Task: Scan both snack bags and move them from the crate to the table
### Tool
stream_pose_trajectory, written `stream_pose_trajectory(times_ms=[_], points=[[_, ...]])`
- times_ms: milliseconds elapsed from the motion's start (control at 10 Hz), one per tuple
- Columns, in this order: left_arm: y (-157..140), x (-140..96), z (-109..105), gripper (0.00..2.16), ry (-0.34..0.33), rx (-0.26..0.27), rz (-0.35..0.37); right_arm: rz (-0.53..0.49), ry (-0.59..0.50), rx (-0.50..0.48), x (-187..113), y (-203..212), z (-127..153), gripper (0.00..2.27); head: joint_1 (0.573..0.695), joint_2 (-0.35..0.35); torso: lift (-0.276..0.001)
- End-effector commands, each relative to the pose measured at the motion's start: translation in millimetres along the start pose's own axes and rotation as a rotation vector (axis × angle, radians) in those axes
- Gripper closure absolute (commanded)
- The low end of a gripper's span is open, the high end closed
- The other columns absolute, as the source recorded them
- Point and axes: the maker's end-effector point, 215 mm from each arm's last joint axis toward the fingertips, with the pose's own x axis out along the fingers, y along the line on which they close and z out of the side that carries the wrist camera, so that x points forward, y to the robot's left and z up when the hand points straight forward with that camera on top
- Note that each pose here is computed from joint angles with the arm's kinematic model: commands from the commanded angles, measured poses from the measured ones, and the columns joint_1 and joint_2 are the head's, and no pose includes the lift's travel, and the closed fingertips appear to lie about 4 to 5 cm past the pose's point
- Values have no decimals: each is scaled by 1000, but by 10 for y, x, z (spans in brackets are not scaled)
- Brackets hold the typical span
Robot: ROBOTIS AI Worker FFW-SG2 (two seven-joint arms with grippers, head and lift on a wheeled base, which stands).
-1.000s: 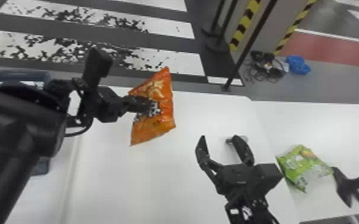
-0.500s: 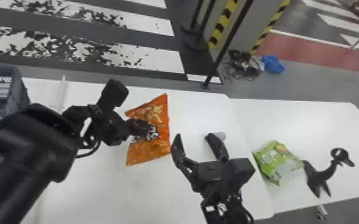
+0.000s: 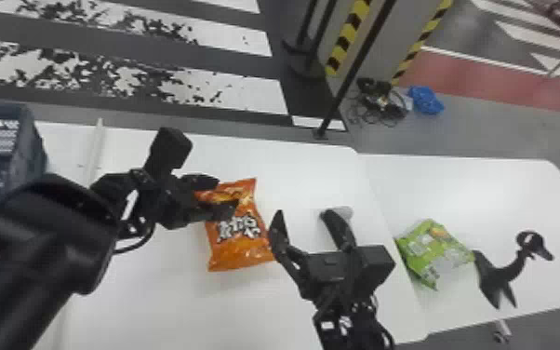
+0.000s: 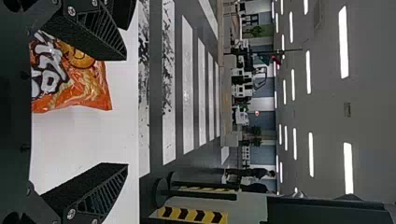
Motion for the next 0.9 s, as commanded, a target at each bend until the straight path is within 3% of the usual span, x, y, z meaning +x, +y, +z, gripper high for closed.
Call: stream_pose_trajectory(times_ms=[0, 200, 300, 400, 700, 800], points=[[108, -240, 127, 36, -66, -17, 39, 9, 11, 2, 7, 47, -33, 124, 695, -350, -35], [336, -599, 399, 83, -178, -2, 115, 18, 10, 2, 6, 91, -29, 124, 695, -350, -35], [477, -839, 534, 90, -248, 20, 179, 25, 11, 1, 20, 116, -28, 124, 695, -327, -35], [696, -1174, 616, 107, -305, 29, 288, 34, 10, 0, 34, 154, -20, 124, 695, -291, -35], [1114, -2249, 422, 134, -354, 14, 540, 43, 23, -8, 70, 166, -14, 124, 695, -181, -35], [1152, -2566, 407, 137, -396, 16, 587, 44, 36, -7, 72, 167, -36, 124, 695, -133, -35]])
